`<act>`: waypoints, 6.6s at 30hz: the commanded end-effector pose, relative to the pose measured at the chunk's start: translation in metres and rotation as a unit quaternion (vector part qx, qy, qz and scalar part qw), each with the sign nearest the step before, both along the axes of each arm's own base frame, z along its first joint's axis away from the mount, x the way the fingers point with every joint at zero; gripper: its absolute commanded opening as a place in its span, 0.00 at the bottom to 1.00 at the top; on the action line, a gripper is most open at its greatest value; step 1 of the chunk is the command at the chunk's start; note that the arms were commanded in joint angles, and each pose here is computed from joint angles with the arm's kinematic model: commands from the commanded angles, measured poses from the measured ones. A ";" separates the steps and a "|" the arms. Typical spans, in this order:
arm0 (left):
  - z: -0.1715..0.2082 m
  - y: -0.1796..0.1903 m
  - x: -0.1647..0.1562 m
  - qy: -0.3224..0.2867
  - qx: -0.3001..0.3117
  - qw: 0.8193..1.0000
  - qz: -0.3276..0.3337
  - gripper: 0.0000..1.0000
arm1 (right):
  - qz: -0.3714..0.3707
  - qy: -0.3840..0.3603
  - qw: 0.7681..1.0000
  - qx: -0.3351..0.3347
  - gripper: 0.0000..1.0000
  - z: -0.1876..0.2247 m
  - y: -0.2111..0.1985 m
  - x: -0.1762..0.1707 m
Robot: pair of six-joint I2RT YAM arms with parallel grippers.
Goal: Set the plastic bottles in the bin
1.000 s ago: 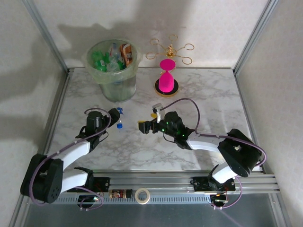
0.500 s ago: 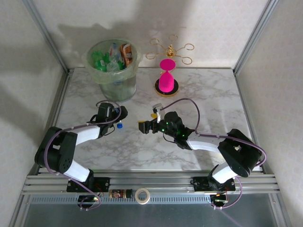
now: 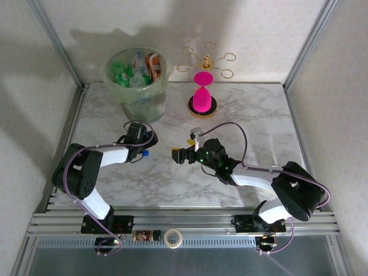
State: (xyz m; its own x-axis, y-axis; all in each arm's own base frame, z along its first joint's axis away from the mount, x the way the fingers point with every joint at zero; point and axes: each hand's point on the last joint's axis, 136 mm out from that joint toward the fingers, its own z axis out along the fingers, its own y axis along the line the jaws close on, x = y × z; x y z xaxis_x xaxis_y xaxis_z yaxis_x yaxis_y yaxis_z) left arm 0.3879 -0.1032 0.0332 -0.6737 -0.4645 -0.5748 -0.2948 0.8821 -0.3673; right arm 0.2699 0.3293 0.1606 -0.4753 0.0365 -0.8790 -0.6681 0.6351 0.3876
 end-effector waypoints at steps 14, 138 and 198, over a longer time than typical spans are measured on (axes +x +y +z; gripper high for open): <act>-0.006 0.006 0.002 0.005 0.027 1.000 0.010 0.66 | -0.014 -0.012 1.000 0.012 0.99 0.009 -0.006 -0.002; 0.151 0.143 -0.036 -0.273 0.134 0.933 0.192 1.00 | -0.476 -0.127 0.841 -0.223 0.99 0.002 -0.295 0.136; 0.104 0.138 -0.032 -0.339 0.235 0.902 0.129 1.00 | -0.506 -0.150 0.839 -0.130 0.99 -0.032 -0.356 0.095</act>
